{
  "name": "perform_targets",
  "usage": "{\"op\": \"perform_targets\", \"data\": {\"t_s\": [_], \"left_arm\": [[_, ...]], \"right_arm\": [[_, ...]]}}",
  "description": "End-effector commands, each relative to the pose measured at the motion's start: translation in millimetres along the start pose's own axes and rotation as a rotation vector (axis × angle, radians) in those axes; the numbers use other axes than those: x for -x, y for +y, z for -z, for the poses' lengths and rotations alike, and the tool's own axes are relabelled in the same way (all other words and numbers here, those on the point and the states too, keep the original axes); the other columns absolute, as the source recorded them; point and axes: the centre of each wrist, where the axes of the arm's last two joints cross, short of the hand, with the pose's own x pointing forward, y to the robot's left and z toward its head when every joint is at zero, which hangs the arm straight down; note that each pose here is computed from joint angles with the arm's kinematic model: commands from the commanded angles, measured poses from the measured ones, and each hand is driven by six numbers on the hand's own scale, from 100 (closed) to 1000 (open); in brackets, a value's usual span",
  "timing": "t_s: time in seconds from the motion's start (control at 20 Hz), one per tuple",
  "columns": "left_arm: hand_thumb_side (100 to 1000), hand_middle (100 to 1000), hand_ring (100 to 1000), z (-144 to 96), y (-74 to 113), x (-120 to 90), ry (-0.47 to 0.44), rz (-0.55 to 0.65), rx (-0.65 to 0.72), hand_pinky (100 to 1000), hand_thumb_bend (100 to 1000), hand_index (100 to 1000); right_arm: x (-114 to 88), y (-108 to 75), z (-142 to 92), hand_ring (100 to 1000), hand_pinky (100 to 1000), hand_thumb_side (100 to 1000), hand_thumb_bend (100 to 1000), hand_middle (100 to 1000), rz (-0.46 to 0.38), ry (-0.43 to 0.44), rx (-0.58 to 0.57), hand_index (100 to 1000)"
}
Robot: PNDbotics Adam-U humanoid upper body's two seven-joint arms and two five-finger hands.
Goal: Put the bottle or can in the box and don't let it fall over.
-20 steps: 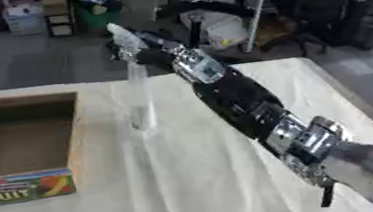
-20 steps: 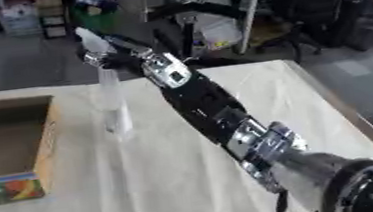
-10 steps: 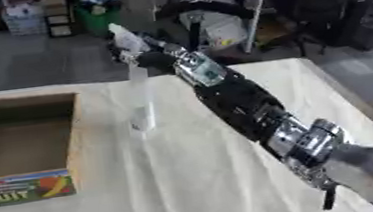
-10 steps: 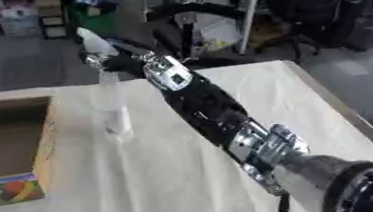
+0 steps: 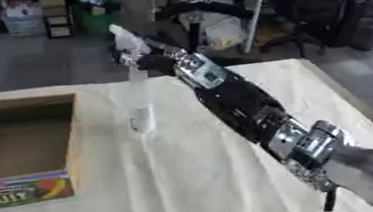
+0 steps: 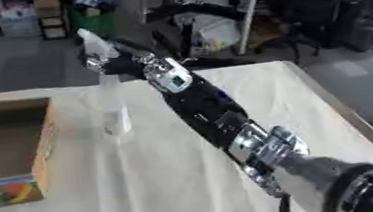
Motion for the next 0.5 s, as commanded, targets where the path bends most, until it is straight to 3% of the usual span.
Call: {"op": "perform_targets", "data": {"t_s": [0.05, 0.35, 0.5], "left_arm": [[572, 586, 723, 4.9, -0.3, -7.6, -0.032, -0.004, 0.004, 710, 529, 793], [572, 586, 723, 4.7, 0.2, -7.5, -0.031, -0.004, 0.004, 710, 531, 793], [572, 586, 723, 4.7, 0.4, -7.7, -0.031, -0.004, 0.003, 709, 530, 793]], "right_arm": [[-10.1, -11.2, 1.3, 1000, 896, 440, 100, 1000, -0.035, -0.02, 0.01, 1000], [-11.7, -12.5, 0.7, 1000, 890, 445, 100, 1000, -0.035, -0.026, 0.019, 969], [-10.8, -12.3, -0.3, 1000, 873, 447, 100, 948, -0.031, -0.02, 0.028, 887]]}}
